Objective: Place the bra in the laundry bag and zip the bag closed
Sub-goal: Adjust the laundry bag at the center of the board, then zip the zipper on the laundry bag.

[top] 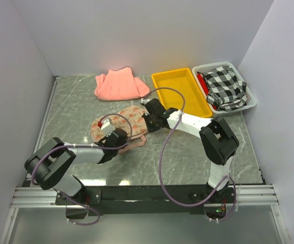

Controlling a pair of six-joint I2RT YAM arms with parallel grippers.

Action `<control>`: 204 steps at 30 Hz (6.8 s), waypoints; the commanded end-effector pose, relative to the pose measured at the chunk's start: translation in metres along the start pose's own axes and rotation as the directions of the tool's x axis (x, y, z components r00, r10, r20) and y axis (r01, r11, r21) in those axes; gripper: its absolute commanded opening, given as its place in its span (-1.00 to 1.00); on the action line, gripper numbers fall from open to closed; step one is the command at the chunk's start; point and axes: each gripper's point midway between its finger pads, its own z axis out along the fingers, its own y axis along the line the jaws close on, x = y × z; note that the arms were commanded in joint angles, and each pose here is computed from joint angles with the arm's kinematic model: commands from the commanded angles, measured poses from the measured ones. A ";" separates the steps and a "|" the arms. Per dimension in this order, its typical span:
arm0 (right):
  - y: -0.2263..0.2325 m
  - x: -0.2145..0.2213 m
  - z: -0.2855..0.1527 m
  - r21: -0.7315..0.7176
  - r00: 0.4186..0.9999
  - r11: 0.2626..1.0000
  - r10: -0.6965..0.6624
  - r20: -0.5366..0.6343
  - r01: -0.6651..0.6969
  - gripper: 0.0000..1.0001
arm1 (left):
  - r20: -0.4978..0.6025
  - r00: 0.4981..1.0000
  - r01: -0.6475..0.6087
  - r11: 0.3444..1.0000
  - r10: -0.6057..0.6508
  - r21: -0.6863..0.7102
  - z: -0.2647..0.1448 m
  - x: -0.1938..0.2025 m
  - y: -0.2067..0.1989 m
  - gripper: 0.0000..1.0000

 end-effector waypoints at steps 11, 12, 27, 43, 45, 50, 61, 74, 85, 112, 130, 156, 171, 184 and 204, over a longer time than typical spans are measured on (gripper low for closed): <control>0.074 0.003 -0.055 -0.382 0.997 0.922 0.074 0.000 -0.068 0.06 | 0.051 0.980 -0.192 0.981 0.192 0.000 -0.034 -0.040 -0.002 0.10; 0.075 0.000 -0.059 -0.386 0.996 0.920 0.085 0.012 -0.074 0.09 | 0.058 0.980 -0.194 0.981 0.193 0.011 -0.038 -0.045 -0.008 0.11; 0.008 -0.040 -0.051 -0.481 0.902 0.786 0.431 -0.026 -0.390 0.27 | 0.034 0.978 -0.210 0.946 0.208 0.247 -0.075 -0.050 -0.049 0.35; 0.000 -0.078 -0.014 -0.595 0.888 0.696 0.455 -0.069 -0.402 0.29 | -0.036 0.971 -0.204 0.897 0.236 0.392 -0.090 -0.006 -0.088 0.36; 0.000 -0.075 -0.009 -0.597 0.888 0.691 0.453 -0.082 -0.408 0.29 | -0.036 0.970 -0.209 0.897 0.241 0.390 -0.087 -0.005 -0.093 0.36; -0.005 -0.083 -0.002 -0.585 0.890 0.705 0.450 -0.067 -0.401 0.29 | -0.045 0.968 -0.207 0.884 0.247 0.419 -0.084 -0.001 -0.105 0.38; 0.003 -0.084 0.020 -0.643 0.886 0.641 0.445 -0.133 -0.419 0.29 | -0.059 0.962 -0.212 0.867 0.266 0.451 -0.081 0.006 -0.119 0.49; 0.012 -0.093 0.033 -0.690 0.881 0.588 0.444 -0.162 -0.422 0.05 | -0.080 0.958 -0.218 0.879 0.276 0.425 -0.056 0.023 -0.122 0.55; 0.021 -0.081 0.036 -0.703 0.877 0.560 0.439 -0.196 -0.438 -0.04 | -0.043 0.958 -0.242 0.878 0.284 0.412 -0.033 0.026 -0.142 0.50; 0.035 -0.070 0.038 -0.689 0.871 0.557 0.429 -0.240 -0.464 0.02 | 0.006 0.968 -0.246 0.937 0.252 0.249 -0.005 0.021 -0.131 0.34; 0.053 -0.041 0.001 -0.655 0.822 0.545 0.527 -0.218 -0.523 -1.00 | 0.039 0.981 -0.195 0.947 0.191 0.254 -0.028 0.000 -0.124 0.34; 0.060 -0.073 0.014 -0.502 0.726 0.593 0.678 -0.111 -0.630 -1.00 | -0.003 0.985 -0.163 0.941 0.172 0.297 -0.117 0.014 -0.102 0.30; 0.071 -0.074 -0.024 -0.523 0.698 0.560 0.710 -0.098 -0.643 -1.00 | 0.160 0.974 -0.187 0.970 0.162 0.157 -0.074 0.020 -0.101 0.26; 0.076 -0.066 -0.026 -0.516 0.706 0.568 0.700 -0.108 -0.642 -1.00 | 0.166 0.979 -0.147 0.973 0.118 0.176 -0.066 -0.004 -0.120 0.36; 0.080 -0.068 -0.032 -0.528 0.720 0.572 0.685 -0.113 -0.627 -1.00 | 0.207 0.972 -0.138 0.983 0.110 0.125 -0.052 -0.024 -0.112 -0.13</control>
